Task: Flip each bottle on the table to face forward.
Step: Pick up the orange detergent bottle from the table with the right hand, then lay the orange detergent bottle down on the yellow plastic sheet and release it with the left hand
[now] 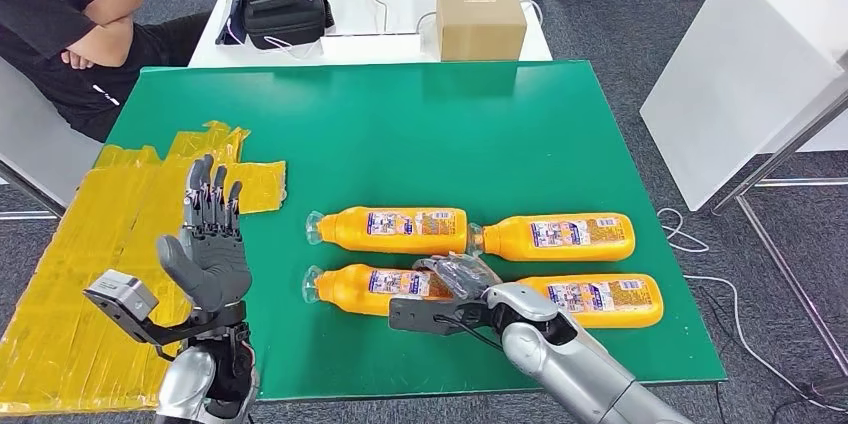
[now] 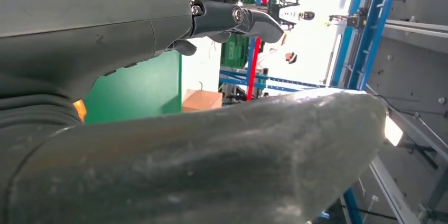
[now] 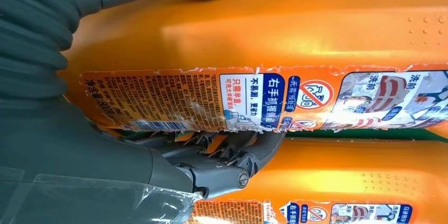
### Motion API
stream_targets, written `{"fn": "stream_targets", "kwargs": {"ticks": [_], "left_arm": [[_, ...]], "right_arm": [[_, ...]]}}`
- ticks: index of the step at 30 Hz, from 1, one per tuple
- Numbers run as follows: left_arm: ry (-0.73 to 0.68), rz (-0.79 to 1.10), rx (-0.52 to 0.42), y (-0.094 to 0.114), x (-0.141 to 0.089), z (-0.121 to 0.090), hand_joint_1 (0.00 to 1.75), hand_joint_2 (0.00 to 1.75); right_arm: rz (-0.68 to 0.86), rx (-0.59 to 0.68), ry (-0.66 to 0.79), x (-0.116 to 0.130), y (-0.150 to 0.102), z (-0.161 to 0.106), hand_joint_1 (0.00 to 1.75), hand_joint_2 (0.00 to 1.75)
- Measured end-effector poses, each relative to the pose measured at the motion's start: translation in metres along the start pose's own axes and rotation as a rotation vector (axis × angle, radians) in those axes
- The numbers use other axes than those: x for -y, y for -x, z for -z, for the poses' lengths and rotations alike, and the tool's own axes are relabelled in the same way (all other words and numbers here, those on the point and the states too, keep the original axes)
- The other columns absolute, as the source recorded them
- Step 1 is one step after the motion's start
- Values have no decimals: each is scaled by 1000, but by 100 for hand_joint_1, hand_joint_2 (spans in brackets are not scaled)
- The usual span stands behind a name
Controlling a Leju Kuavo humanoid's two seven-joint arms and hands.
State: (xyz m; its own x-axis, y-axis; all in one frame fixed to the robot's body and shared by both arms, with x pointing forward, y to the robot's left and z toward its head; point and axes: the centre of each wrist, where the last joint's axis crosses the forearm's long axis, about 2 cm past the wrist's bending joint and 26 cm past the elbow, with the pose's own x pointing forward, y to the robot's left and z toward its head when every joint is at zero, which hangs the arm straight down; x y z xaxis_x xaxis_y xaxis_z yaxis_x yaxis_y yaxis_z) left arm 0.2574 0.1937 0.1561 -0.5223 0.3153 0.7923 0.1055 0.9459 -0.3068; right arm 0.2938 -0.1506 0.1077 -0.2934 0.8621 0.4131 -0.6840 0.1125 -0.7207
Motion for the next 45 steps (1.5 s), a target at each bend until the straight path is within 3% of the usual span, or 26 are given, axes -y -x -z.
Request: {"fn": "stream_targets", "kwargs": {"ticks": [4,10,14,20,29,34,40,45], "left_arm": [[-4,-11,-1,0,3,5,0,0],[-52,-27,-15,2,0,1,0,0],[-101,-58,-28,4,-2,-4,0,175],[-207,-88,-87,6,-8,-15,0,175],[-250,-191,-201,8,-13,-28,0,175],[-112,-353,-303,10,-16,-39,0,175],[84,-497,-321,9,-14,-49,0,175],[148,-534,-323,8,-14,-54,0,175]], "right_arm": [[53,9,7,1,3,3,175,175],[253,75,88,-7,9,-2,175,175],[435,188,163,-19,9,-12,175,175],[674,411,313,-33,-4,-40,175,175],[776,529,413,-41,-13,-60,175,175],[805,554,429,-43,-15,-61,175,175],[823,565,419,-40,-16,-57,175,175],[833,564,414,-39,-16,-54,175,175]]}}
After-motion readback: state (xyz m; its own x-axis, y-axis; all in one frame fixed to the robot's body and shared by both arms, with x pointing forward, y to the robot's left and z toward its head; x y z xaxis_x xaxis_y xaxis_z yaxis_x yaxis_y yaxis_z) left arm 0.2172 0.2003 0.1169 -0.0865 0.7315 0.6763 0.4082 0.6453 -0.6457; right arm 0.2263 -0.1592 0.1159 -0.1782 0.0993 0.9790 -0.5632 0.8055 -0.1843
